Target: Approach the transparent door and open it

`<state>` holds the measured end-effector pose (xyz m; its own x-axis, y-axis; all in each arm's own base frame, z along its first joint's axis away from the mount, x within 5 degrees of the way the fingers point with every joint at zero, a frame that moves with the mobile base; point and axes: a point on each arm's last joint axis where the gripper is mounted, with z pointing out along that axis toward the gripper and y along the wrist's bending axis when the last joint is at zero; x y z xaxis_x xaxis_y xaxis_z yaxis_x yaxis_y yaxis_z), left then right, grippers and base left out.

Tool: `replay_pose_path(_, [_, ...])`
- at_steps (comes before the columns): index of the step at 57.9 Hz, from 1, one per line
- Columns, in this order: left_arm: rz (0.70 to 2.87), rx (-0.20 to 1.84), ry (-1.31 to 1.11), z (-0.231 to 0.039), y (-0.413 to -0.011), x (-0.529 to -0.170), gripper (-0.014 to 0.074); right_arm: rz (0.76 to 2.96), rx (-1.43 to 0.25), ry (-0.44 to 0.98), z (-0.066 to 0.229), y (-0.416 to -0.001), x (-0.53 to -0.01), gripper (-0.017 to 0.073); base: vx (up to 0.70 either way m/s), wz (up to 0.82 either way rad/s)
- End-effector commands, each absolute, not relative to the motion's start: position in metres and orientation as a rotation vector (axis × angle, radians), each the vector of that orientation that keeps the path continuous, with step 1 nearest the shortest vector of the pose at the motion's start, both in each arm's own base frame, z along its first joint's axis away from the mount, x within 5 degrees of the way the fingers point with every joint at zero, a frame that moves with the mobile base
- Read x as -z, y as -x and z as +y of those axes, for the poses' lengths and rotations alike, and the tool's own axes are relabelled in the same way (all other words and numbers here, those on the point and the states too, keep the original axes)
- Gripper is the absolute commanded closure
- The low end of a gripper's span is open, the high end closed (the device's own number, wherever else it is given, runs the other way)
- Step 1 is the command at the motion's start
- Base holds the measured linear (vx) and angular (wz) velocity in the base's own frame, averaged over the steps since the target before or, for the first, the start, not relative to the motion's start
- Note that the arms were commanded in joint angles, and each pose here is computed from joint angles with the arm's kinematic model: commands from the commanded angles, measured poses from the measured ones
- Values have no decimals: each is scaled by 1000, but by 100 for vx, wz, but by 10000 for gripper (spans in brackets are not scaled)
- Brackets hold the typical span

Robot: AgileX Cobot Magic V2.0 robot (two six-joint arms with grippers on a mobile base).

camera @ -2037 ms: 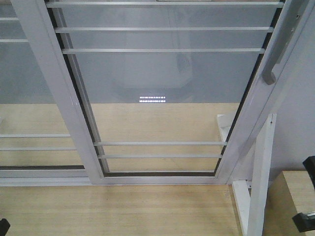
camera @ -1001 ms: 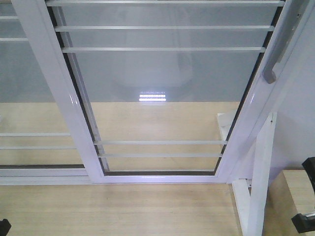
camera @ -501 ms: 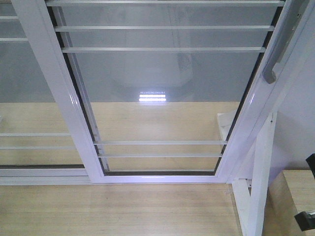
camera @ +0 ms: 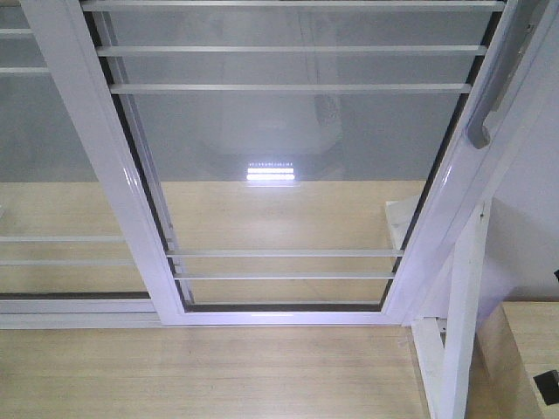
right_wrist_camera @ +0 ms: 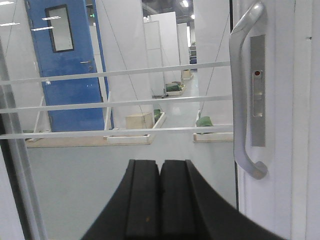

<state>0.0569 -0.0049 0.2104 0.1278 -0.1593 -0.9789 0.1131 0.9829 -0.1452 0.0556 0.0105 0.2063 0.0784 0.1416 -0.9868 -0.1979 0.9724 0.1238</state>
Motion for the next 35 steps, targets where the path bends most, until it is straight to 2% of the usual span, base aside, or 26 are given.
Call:
replay_pose_path(1, [1379,212,54,-4,-58,-214,555,1396,-248,40,10,-56,-213,515,0,0])
replay_pose_path(10, [1381,226,66,-4,-58,-214,462,1402,-248,40,10,-56,-213,389,0,0])
replay_pose_path(20, [1374,229,70,-4,-58,-214,296,1392,-252,36,10,-56,-214,186,0,0])
replay_pose_path(23, [1344,291,131,-3,-57,-217,250,1361,-296,-8,9,-55,-217,140,0,0])
replay_pose_path(28, [1274,424,256,-1,-56,-223,216,1282,-397,-107,7,-53,-227,136,0,0])
replay_pose_path(35, [1279,403,205,-3,-53,-241,213,1235,-407,-105,6,-48,-251,153,0,0])
